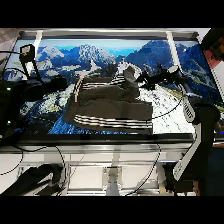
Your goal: Fold the clothes and pants, and hang the long-sleeved shirts on hangers.
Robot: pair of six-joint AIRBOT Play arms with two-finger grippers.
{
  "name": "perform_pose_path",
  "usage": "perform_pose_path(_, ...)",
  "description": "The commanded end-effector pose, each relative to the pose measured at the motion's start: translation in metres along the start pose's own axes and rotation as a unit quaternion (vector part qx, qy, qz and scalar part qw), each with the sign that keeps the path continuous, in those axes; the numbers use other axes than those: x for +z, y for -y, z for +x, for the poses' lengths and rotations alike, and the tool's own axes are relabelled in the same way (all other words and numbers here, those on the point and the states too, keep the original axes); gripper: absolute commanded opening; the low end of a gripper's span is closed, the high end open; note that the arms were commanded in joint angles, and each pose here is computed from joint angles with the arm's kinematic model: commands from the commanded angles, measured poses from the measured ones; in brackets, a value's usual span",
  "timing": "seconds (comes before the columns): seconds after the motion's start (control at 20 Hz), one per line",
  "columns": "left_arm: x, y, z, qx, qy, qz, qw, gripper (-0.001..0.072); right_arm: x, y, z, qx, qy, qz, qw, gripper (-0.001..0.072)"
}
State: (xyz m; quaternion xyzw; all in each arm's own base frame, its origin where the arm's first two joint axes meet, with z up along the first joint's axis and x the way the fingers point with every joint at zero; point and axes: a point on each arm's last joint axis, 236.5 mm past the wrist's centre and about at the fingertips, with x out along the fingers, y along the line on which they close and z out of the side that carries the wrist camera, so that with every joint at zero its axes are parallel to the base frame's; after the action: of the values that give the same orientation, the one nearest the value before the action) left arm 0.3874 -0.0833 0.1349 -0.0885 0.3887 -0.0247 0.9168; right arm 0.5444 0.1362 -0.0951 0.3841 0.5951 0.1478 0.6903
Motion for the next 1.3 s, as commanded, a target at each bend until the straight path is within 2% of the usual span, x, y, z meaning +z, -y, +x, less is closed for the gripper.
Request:
perform_pose_path(0.0, 0.0, 0.001, 0.0, -0.001, 0.001, 0.0, 1.0, 0.0476, -0.003, -0.005, 0.009, 0.009, -0.005, 0.001, 1.0, 0.0471)
perform_pose_path(0.05, 0.0, 0.001, 0.0, -0.001, 0.001, 0.0, 1.0, 0.0476, -0.004, -0.007, 0.011, 0.013, -0.005, 0.002, 1.0, 0.0412)
perform_pose_path(0.1, 0.0, 0.001, 0.0, -0.001, 0.001, 0.0, 1.0, 0.0476, -0.002, -0.007, 0.011, 0.014, -0.001, 0.003, 1.0, 0.029)
perform_pose_path(0.15, 0.0, 0.001, 0.0, -0.001, 0.001, -0.001, 1.0, 0.0476, -0.001, -0.009, 0.011, 0.017, 0.0, 0.005, 1.0, 0.0121)
perform_pose_path(0.2, 0.0, 0.001, 0.0, -0.001, 0.001, -0.001, 1.0, 0.0476, -0.001, -0.01, 0.01, 0.019, 0.0, 0.006, 1.0, 0.0008)
perform_pose_path(0.3, 0.0, 0.001, 0.0, -0.001, 0.001, -0.001, 1.0, 0.0468, 0.0, -0.015, -0.001, 0.021, -0.004, 0.007, 1.0, 0.0006)
perform_pose_path(0.4, 0.0, 0.001, 0.0, -0.001, 0.0, -0.001, 1.0, 0.0373, 0.008, -0.02, -0.022, 0.009, 0.008, 0.006, 1.0, 0.0004)
perform_pose_path(0.45, 0.0, 0.001, 0.0, -0.001, 0.0, -0.001, 1.0, 0.0354, 0.014, -0.02, -0.035, -0.008, 0.021, 0.003, 1.0, 0.0005)
perform_pose_path(0.6, 0.0, 0.0, 0.001, 0.0, -0.001, 0.0, 1.0, 0.0354, 0.025, 0.0, -0.081, -0.108, 0.072, 0.029, 0.991, 0.0005)
perform_pose_path(0.75, 0.0, 0.0, 0.001, 0.0, -0.001, 0.0, 1.0, 0.0353, 0.011, 0.034, -0.115, -0.21, 0.08, 0.104, 0.969, 0.0006)
perform_pose_path(1.0, 0.0, 0.0, 0.001, 0.0, -0.001, 0.0, 1.0, 0.0354, -0.032, 0.053, -0.119, -0.279, 0.013, 0.151, 0.948, 0.0016)
perform_pose_path(1.1, 0.0, 0.0, 0.001, 0.0, -0.001, 0.0, 1.0, 0.0354, -0.038, 0.052, -0.115, -0.295, 0.015, 0.164, 0.941, 0.0206)
perform_pose_path(1.25, -0.001, 0.0, 0.001, 0.0, -0.002, 0.0, 1.0, 0.0354, -0.041, 0.053, -0.114, -0.314, 0.02, 0.163, 0.935, 0.0345)
